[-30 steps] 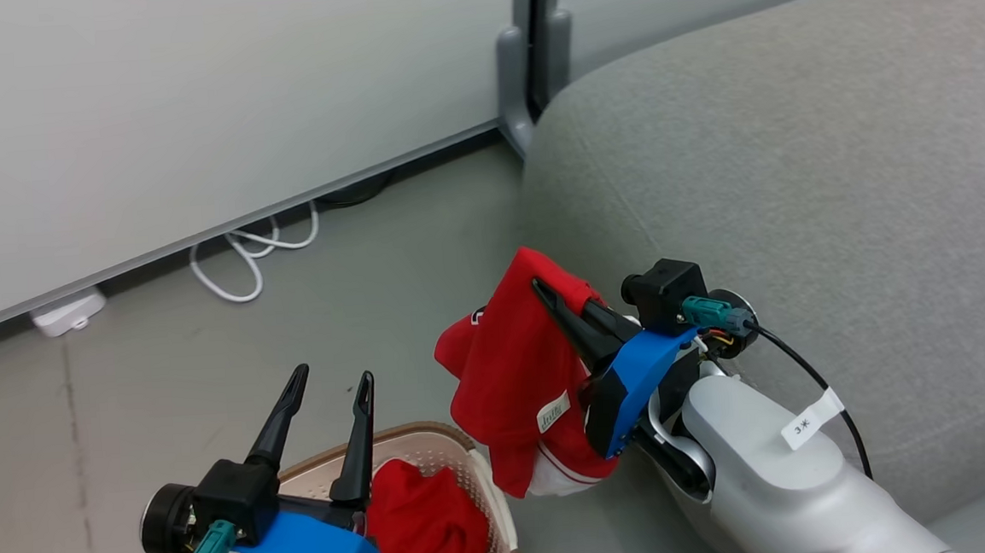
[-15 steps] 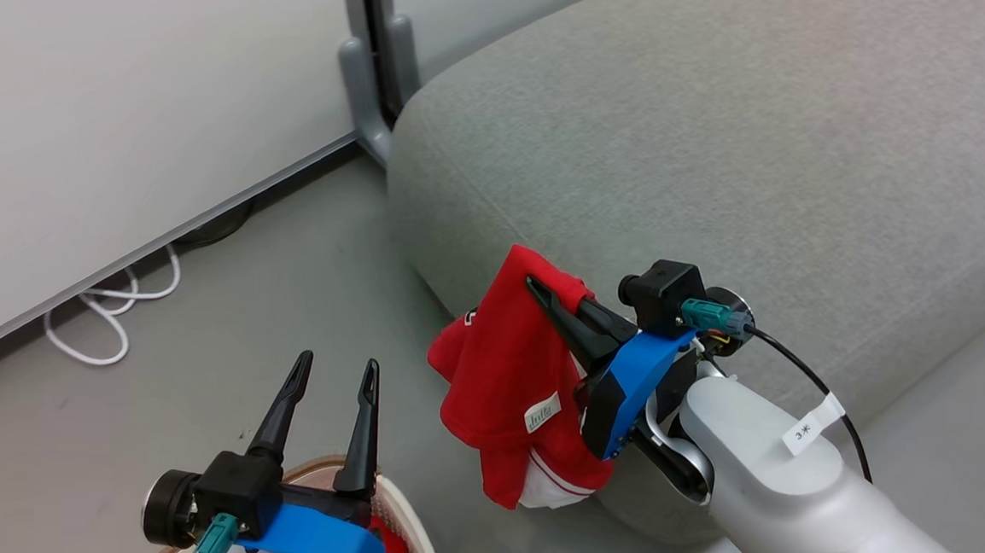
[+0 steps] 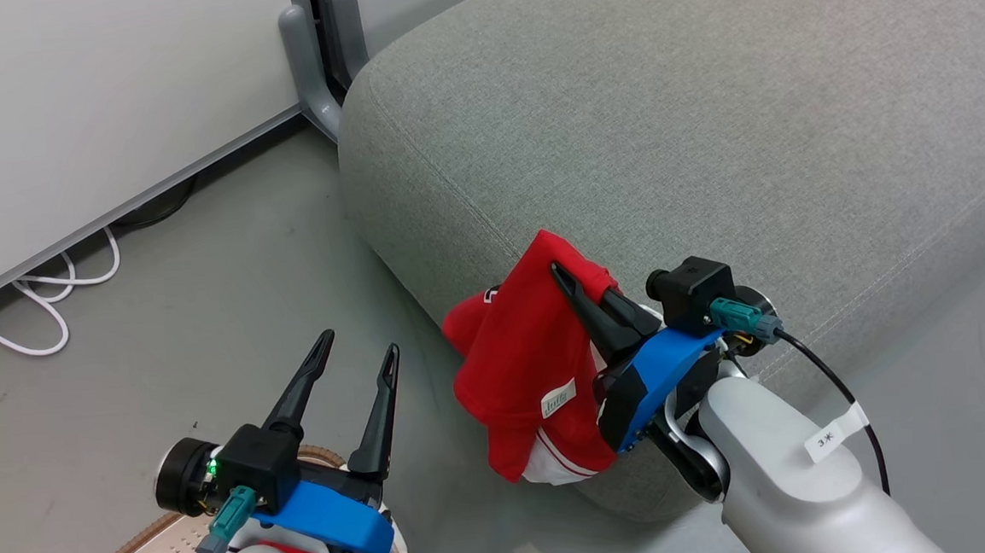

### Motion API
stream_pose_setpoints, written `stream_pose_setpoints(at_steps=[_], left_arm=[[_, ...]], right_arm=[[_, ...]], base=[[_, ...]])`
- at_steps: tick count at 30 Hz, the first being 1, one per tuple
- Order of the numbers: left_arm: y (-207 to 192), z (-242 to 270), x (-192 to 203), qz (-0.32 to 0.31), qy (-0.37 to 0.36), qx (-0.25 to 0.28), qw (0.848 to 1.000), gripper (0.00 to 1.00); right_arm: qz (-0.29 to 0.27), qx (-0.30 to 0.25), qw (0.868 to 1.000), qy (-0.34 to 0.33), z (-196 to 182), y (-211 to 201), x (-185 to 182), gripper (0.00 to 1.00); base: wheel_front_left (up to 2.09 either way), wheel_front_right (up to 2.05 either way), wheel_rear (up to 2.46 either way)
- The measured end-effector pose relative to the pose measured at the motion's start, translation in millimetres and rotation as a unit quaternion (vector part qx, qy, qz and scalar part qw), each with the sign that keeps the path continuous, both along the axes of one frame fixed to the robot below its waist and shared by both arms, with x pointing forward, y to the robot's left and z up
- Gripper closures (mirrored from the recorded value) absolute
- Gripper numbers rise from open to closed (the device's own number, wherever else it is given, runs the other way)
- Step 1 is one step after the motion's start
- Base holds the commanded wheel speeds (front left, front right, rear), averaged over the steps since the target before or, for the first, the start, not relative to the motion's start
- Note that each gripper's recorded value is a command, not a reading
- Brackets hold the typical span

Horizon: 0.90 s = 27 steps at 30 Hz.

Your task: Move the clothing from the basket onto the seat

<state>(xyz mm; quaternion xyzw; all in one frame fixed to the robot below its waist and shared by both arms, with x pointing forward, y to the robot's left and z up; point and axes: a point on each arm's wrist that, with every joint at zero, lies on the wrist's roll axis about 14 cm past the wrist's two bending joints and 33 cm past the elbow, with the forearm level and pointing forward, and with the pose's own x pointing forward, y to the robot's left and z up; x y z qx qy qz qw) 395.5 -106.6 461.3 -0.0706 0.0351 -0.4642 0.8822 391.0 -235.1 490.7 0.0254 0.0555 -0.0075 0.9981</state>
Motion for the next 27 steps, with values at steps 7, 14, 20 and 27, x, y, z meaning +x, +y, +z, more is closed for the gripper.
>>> stream_pose_setpoints(at_steps=[7, 14, 20, 27], left_arm=[[-1.7, -3.8, 1.4, -0.007, 0.005, 0.0, 1.0, 0.0], [0.4, -4.5, 4.7, -0.008, 0.003, -0.002, 1.0, 0.0], [6.2, -10.4, 13.1, -0.003, 0.003, -0.005, 1.0, 0.0], [12.4, -22.4, 25.3, -0.004, 0.002, -0.011, 1.0, 0.0]], right_arm=[[-0.005, -0.001, 1.0, 0.001, -3.3, -2.0, -1.6, 1.0], [-0.01, -0.002, 1.0, -0.005, -0.1, -5.6, 2.7, 1.0], [-0.003, -0.038, 0.999, -0.026, 22.6, -13.6, 28.8, 1.0], [-0.047, -0.086, 0.993, -0.072, 66.2, -55.9, 77.5, 1.0]], base=[[0.0, 0.0, 0.0], [0.0, 0.0, 0.0], [0.0, 0.0, 0.0], [0.0, 0.0, 0.0]])
